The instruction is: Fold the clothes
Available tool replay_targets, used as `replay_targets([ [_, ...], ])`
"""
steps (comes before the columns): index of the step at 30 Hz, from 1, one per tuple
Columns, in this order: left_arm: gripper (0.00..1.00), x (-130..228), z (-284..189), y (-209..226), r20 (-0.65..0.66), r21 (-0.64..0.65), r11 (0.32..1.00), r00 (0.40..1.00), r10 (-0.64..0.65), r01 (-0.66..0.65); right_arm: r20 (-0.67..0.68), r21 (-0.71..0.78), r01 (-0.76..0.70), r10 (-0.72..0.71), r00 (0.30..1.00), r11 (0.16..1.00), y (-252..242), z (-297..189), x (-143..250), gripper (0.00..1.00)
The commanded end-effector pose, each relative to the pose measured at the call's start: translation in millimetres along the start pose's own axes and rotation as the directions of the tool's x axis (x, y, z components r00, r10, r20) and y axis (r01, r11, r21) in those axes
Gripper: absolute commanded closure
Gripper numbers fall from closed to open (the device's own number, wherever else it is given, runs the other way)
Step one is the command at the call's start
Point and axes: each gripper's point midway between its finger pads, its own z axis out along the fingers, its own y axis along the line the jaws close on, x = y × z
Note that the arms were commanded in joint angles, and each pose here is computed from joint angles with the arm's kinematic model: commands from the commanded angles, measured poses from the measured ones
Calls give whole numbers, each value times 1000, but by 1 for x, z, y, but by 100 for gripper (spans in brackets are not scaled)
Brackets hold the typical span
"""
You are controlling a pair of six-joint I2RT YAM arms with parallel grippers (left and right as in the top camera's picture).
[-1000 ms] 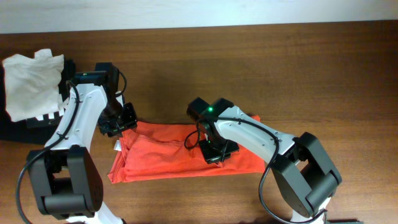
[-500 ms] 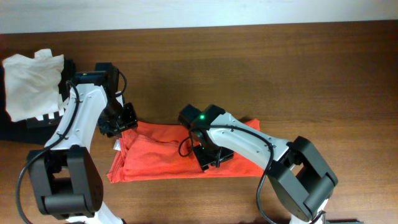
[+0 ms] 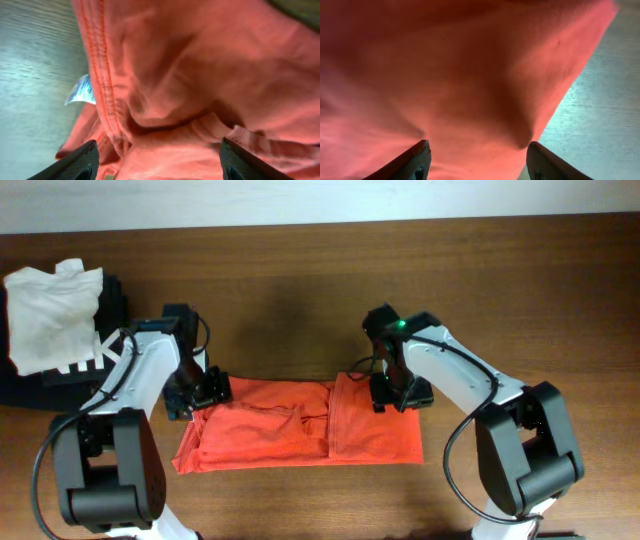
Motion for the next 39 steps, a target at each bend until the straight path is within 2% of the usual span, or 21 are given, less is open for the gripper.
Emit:
replay_targets([
  [1, 23, 2, 9, 3, 12, 4, 1000, 1000, 18, -18, -10, 19, 7, -7, 1000, 1000, -8, 14, 11, 35],
  [5, 23, 7, 25, -1, 11, 38, 994, 994, 106, -106, -28, 25, 7, -7, 1000, 1000, -10, 27, 19, 34],
  [10, 24, 3, 23, 30, 21, -142, 985, 994, 105, -101, -30, 25, 8, -7, 1000, 1000, -11, 27, 19, 34],
  [15, 22, -9, 4, 24, 82, -122, 986, 989, 120, -109, -26, 24, 7, -7, 1000, 1000, -10, 27, 18, 33],
  [25, 24, -2, 46, 29, 101, -121, 987, 988, 120, -108, -27, 25, 8, -7, 1000, 1000, -10, 27, 18, 33],
  [27, 37, 4, 51, 29, 85, -114, 987, 989, 120, -110, -27, 25, 8, -7, 1000, 1000, -10, 27, 19, 33],
  [28, 50, 6, 53, 26, 79, -95, 989, 990, 119, -111, -27, 25, 8, -7, 1000, 1000, -10, 27, 19, 33],
  [33, 93, 7, 53, 24, 75, -83, 990, 990, 119, -112, -30, 26, 8, -7, 1000, 1000, -11, 27, 19, 33],
  [35, 99, 6, 52, 26, 76, -93, 989, 990, 119, -111, -30, 26, 8, -7, 1000, 1000, -11, 27, 19, 32],
  [39, 100, -11, 36, 35, 127, -162, 985, 988, 85, -64, -30, 25, 8, -7, 1000, 1000, -11, 27, 19, 32],
])
